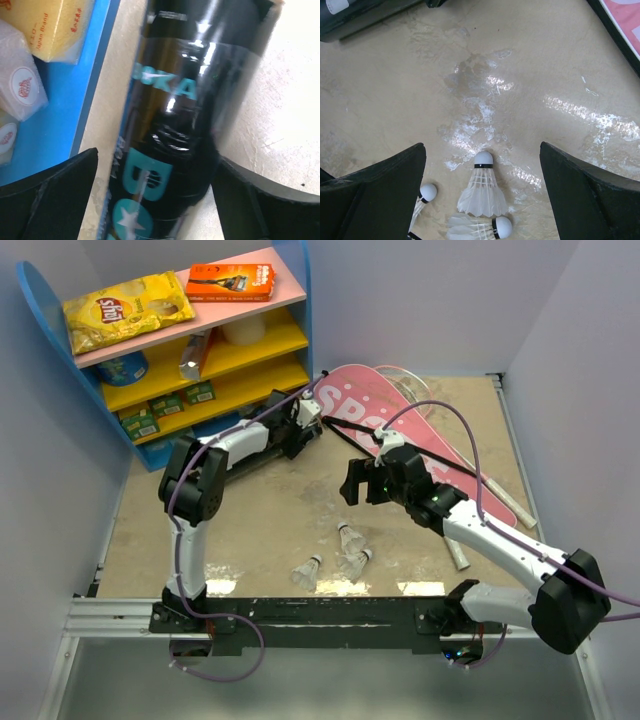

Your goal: Pack up the badminton gear

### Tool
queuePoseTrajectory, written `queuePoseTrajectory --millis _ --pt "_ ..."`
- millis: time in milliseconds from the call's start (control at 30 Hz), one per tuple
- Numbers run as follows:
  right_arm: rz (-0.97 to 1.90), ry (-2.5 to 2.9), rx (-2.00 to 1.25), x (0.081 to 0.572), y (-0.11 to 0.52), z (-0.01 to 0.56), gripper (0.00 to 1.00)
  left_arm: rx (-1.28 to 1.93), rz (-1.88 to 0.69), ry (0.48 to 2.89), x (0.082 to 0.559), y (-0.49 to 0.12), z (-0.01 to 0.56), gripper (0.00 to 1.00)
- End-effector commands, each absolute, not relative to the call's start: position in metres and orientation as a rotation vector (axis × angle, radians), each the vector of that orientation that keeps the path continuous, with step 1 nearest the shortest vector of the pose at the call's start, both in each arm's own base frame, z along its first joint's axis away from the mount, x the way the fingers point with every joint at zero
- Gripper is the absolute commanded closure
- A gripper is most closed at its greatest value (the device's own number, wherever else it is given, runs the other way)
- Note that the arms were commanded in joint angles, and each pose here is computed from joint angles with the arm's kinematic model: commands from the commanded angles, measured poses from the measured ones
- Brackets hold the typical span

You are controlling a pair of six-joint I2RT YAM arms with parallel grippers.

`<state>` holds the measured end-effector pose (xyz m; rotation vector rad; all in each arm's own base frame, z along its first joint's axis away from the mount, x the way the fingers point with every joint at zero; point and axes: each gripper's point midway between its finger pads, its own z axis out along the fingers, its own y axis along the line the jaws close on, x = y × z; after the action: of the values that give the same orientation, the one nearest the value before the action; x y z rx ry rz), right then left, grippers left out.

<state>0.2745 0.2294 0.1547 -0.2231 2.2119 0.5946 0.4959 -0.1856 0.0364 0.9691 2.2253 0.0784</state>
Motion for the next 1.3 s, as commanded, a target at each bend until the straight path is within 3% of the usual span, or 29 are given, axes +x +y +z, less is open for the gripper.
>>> queuePoseTrajectory --millis 0,200,233,333,533,700,967,1267 --pt "0.632 2.177 -0.246 0.277 0.237 0.163 0.01 1.025 0.030 2.210 0.496 -0.193 0.028 0.12" --pt "0.640 2.195 -0.236 0.276 0.238 0.158 0.01 1.026 -0.024 2.199 0.489 -0.198 0.035 0.44" --pt "0.641 2.200 -0.229 0.275 0.239 0.158 0.01 1.019 -0.025 2.195 0.488 -0.198 0.037 0.60" --pt "0.639 2.208 -0.228 0.274 0.238 0.156 0.01 0.990 -0.038 2.205 0.482 -0.197 0.043 0.86" --pt "0.657 2.214 -0.272 0.264 0.236 0.163 0.01 0.934 -0.171 2.167 0.453 -0.212 0.083 0.94" --pt "0.604 2.212 -0.325 0.252 0.220 0.183 0.02 1.035 -0.254 2.099 0.394 -0.229 0.120 0.99" --pt "0.749 2.094 -0.437 0.213 0.216 0.247 0.05 1.141 -0.500 1.941 0.292 -0.275 0.163 0.99" --pt "0.939 1.993 -0.629 0.172 0.225 0.284 0.09 1.089 -0.627 1.934 0.224 -0.261 0.173 1.00"
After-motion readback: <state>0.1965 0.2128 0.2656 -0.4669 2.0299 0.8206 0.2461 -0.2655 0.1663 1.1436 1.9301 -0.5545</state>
